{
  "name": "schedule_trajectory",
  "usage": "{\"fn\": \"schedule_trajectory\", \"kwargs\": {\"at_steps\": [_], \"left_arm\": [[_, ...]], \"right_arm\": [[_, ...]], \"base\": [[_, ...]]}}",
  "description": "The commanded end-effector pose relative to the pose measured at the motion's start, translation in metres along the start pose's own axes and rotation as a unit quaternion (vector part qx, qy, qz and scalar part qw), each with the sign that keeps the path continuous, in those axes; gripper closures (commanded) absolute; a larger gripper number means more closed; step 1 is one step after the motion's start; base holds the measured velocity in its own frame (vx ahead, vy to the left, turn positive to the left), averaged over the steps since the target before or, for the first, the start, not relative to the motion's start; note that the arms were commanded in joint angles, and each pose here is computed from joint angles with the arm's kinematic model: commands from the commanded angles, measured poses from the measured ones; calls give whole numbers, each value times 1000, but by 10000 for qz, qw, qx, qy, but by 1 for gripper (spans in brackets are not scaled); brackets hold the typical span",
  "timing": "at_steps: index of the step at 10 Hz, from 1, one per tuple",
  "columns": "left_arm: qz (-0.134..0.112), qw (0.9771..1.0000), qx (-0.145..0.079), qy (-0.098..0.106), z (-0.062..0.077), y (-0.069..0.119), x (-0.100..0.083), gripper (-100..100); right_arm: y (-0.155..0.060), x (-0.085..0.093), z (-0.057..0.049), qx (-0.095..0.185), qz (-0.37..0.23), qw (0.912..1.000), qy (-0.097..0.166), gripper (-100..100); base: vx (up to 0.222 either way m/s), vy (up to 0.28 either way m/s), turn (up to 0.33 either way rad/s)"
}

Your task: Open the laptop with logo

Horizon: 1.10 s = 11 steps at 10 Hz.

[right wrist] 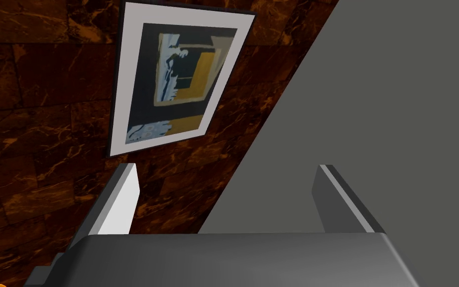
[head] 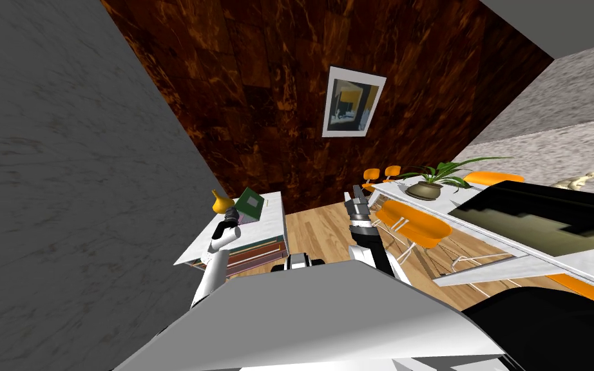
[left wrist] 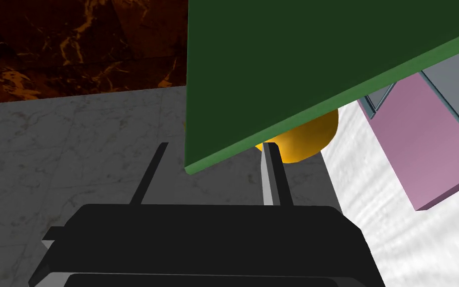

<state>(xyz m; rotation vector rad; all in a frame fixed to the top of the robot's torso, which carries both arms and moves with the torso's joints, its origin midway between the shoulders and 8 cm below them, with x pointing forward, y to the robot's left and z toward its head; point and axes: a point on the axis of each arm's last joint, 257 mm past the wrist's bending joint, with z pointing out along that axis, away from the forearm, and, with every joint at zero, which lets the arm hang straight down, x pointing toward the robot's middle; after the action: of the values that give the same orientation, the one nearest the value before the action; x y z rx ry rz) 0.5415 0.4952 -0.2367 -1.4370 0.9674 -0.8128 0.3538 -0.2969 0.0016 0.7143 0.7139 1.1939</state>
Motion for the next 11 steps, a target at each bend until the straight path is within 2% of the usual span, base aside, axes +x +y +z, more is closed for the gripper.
{"fn": "schedule_trajectory", "kwargs": {"at_steps": [1,3,4,5,7,9,10,11], "left_arm": [[-544,9983,-189,97,-1,17,17,100],[-933,9950,-316,158,-2,27,30,100],[-789,9964,-268,124,-1,24,23,100],[-1262,9911,-401,166,-8,43,38,100],[-1704,9839,-506,196,-15,59,54,100],[-2142,9746,-614,212,-23,74,69,100],[-1993,9778,-603,223,-16,58,61,-100],[-1992,9778,-605,232,-14,53,60,-100]], "right_arm": [[0,0,0,0,0,10000,0,0],[0,0,0,0,0,10000,0,0],[0,0,0,0,0,10000,0,0],[0,0,0,0,1,10000,0,0],[0,0,0,-1,0,10000,0,0],[0,0,0,0,0,10000,0,0],[0,0,0,0,0,10000,0,0],[0,0,0,0,1,10000,-1,0]], "base": [[-30,129,29],[-24,120,15],[-14,53,4],[-19,107,-35],[-21,180,-65],[-7,174,-37],[-10,56,17],[-13,-41,32]]}}
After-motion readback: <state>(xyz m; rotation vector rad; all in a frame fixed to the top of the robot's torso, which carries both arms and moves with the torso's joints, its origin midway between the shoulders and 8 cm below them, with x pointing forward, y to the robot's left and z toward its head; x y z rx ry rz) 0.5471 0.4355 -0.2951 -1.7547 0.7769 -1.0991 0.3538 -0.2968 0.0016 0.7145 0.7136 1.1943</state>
